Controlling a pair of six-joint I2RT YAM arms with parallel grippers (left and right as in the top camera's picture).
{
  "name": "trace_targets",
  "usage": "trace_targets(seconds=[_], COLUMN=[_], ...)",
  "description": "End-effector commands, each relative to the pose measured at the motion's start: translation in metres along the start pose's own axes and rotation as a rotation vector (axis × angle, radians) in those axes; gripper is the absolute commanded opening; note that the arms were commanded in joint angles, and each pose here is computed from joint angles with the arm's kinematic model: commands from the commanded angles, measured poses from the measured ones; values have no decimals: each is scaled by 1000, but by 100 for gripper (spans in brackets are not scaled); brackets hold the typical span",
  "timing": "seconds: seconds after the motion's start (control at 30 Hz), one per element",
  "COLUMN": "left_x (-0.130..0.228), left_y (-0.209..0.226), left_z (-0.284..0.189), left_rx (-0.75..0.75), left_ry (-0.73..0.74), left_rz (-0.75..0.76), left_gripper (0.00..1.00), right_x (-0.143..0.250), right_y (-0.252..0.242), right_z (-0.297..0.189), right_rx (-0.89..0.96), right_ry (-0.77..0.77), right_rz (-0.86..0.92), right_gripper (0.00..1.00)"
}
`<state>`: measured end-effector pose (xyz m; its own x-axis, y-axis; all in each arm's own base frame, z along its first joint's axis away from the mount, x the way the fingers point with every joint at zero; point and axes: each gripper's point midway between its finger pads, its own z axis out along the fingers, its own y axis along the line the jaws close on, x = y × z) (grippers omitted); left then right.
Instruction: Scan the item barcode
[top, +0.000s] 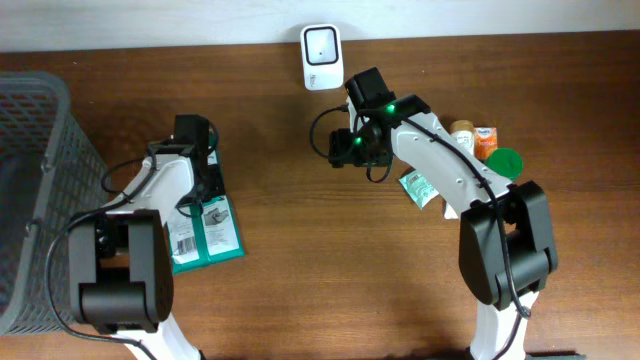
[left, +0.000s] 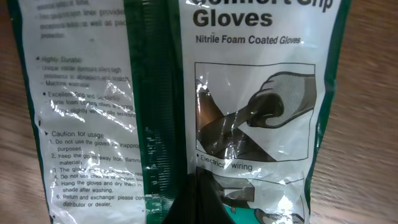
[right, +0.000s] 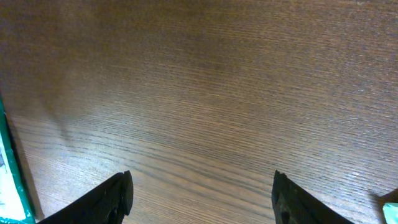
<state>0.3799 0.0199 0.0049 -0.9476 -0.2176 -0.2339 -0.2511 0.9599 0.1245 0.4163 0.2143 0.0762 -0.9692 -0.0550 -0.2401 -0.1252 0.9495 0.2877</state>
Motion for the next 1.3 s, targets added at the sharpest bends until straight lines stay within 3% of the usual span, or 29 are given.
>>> trace_targets(seconds=[0.0, 0.27, 0.4, 0.6, 0.77, 0.83, 1.03, 1.17, 1.27], left_x=[24, 18, -15, -103, -147, -151, -151, -151, -146], left_y=[-41, -130, -150, -90, -20, 3, 11, 11, 11], left_z=[-4, -33, -69, -154, -198, -193, -184, -184, -181], left_rx=[171, 425, 460, 326, 255, 232, 219, 219, 215], left_ry=[59, -25, -112, -326, -442, -437, -416, -415, -395], left_rz=[62, 196, 220, 95, -47, -91, -106, -106, -103], left_gripper=[0, 0, 0, 1, 22, 23, 31, 38, 39], right_x=[4, 6, 6, 6, 3, 5, 30, 65, 82], right_y=[-4, -6, -6, 6, 56, 92, 180, 209, 207], right_z=[5, 5, 5, 5, 5, 9, 31, 57, 68], right_rx=[13, 17, 16, -46, -222, -274, -385, -402, -387], right_ry=[18, 28, 28, 34, 8, -26, -86, -47, 11], right_rz=[13, 18, 19, 13, -56, -137, -347, -500, -505], right_gripper=[69, 71, 71, 71, 71, 71, 71, 71, 71])
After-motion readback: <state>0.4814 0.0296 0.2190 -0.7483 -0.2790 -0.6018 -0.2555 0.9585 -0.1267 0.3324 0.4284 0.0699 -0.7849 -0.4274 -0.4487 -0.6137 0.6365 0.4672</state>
